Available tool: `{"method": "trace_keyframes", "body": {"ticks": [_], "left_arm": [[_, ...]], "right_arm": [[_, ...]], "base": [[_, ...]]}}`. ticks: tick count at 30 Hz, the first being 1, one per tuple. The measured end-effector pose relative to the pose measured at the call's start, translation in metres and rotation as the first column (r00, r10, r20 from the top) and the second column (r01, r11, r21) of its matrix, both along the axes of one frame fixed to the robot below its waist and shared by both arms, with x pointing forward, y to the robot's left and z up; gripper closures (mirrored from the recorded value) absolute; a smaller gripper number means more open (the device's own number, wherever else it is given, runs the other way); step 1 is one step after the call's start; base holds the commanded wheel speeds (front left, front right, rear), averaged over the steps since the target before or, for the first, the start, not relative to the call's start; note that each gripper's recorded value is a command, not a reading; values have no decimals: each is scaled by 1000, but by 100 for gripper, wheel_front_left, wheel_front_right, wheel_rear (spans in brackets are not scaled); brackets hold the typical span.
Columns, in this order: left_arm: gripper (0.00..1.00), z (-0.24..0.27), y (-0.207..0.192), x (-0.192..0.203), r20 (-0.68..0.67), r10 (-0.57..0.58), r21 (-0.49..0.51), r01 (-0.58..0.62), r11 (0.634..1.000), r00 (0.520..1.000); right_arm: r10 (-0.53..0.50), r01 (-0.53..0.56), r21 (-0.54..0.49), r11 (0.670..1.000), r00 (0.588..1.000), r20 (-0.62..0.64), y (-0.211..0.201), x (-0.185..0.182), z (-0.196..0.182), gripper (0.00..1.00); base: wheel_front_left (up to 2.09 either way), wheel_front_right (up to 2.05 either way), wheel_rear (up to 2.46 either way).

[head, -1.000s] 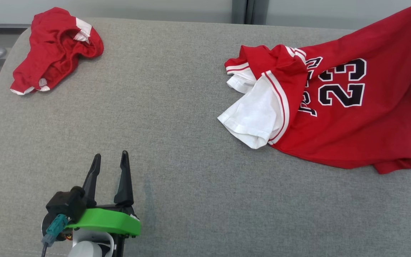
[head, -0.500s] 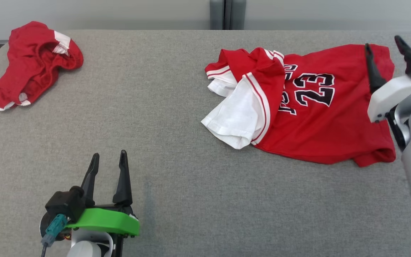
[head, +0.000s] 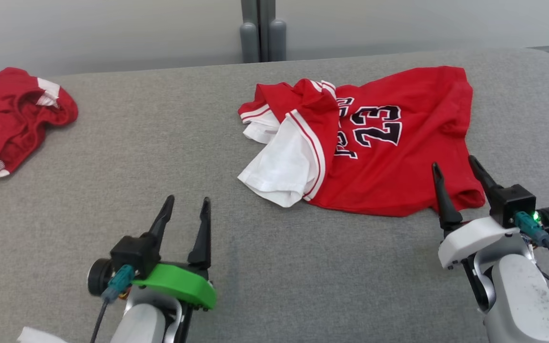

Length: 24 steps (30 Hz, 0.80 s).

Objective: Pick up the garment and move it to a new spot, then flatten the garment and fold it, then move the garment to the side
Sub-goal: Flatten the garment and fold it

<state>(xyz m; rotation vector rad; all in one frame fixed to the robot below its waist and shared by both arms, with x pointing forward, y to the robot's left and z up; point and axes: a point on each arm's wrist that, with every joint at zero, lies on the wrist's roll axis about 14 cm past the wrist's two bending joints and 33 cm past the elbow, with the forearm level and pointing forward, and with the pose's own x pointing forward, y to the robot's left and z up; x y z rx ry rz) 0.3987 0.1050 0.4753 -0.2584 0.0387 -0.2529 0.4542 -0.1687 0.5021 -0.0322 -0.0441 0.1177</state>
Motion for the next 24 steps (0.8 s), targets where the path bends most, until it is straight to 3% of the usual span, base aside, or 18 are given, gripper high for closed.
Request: {"method": "trace_keyframes", "body": {"ticks": [6, 9, 19, 24], "left_arm": [[0, -3, -57, 25, -28, -198, 70, 199, 977, 980], [0, -21, -73, 42, -129, -262, 101, 275, 956, 957], [0, -73, -83, 67, -293, -290, 124, 337, 933, 911], [69, -92, -89, 69, -340, -302, 117, 359, 926, 890]], "right_arm": [[-35, 35, 10, 999, 999, 7, -10, -19, -1, 0], [-56, 56, 9, 998, 998, 13, -18, -25, 0, 0], [-136, 138, 34, 990, 990, -40, -46, -37, -18, 0], [-165, 167, 27, 986, 984, -62, -56, -40, -26, 0]], "base": [[0, 0, 0], [0, 0, 0], [0, 0, 0], [0, 0, 0]]}}
